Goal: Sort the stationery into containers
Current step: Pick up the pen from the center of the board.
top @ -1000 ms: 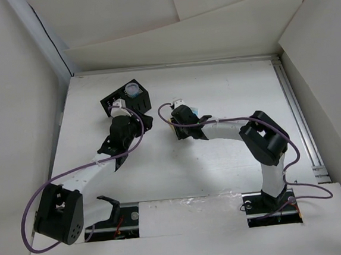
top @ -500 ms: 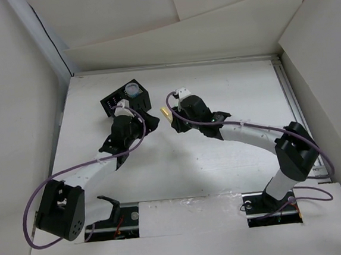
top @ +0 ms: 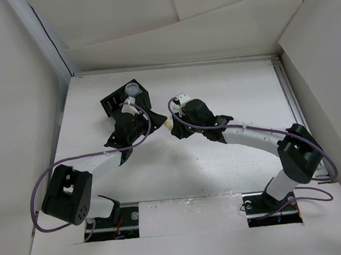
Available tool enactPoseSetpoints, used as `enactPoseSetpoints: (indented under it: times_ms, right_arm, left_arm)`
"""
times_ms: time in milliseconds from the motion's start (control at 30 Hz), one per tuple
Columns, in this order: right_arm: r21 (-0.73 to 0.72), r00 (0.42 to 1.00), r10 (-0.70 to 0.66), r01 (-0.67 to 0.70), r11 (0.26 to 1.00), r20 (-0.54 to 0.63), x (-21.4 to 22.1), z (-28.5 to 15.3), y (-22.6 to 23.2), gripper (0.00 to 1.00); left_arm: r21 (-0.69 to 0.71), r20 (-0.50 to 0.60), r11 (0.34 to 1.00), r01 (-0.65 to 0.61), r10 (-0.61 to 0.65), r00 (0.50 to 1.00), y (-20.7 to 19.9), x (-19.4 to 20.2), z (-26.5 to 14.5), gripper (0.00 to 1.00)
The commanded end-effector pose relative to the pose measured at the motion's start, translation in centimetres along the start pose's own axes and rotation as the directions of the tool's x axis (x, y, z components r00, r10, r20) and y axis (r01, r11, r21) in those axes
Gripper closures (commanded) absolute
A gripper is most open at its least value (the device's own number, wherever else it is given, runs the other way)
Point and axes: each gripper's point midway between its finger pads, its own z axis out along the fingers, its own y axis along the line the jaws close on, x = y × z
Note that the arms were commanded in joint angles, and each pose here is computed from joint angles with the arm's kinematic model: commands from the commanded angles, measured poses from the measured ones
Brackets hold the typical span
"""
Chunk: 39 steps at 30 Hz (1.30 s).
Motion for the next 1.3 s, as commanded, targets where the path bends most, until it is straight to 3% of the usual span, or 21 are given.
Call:
enactPoseSetpoints:
  times_ms: [0,600,733,867,1000,1200,1267]
  right_arm:
    - [-0.107,0.995,-0.011,0.022,0.994,0.101,-2.9,-1.4,2.7,0.88]
    - [-0.154,0.996,-0.004,0.017,0.988,0.084,-2.3,-1.2,3.4,0.88]
    - [-0.145,0.996,0.005,0.007,0.989,0.086,-2.3,-1.1,3.3,0.76]
    - [-0.154,0.994,0.005,0.012,0.988,0.113,-3.1,-2.2,3.5,0.5]
    - [-0.151,0.987,0.007,0.018,0.988,0.162,-4.4,-3.8,3.7,0.33]
    - [-0.13,0.972,0.012,0.019,0.991,0.235,-5.7,-6.5,3.4,0.25]
    - [-0.107,0.961,0.024,0.006,0.994,0.274,-6.5,-7.7,3.0,0.25]
  left_arm:
    - [0.067,0.032,0.998,0.004,-0.006,0.999,-1.9,-1.3,0.5,0.44]
    - [0.073,0.055,0.997,-0.015,0.011,0.998,-2.7,-1.5,0.9,0.84]
    - [0.061,0.072,0.998,-0.024,0.02,0.997,-2.4,-1.7,0.7,0.87]
    - [0.035,0.08,0.999,-0.031,0.028,0.996,-2.2,-2.1,0.8,0.93]
    - [-0.004,0.118,0.998,-0.059,0.059,0.991,-2.1,-3.3,0.9,0.94]
    - [-0.091,0.201,0.993,-0.069,0.086,0.976,-2.0,-6.8,0.3,0.94]
    - [-0.114,0.285,0.99,-0.086,0.115,0.952,-3.3,-9.4,-0.6,0.94]
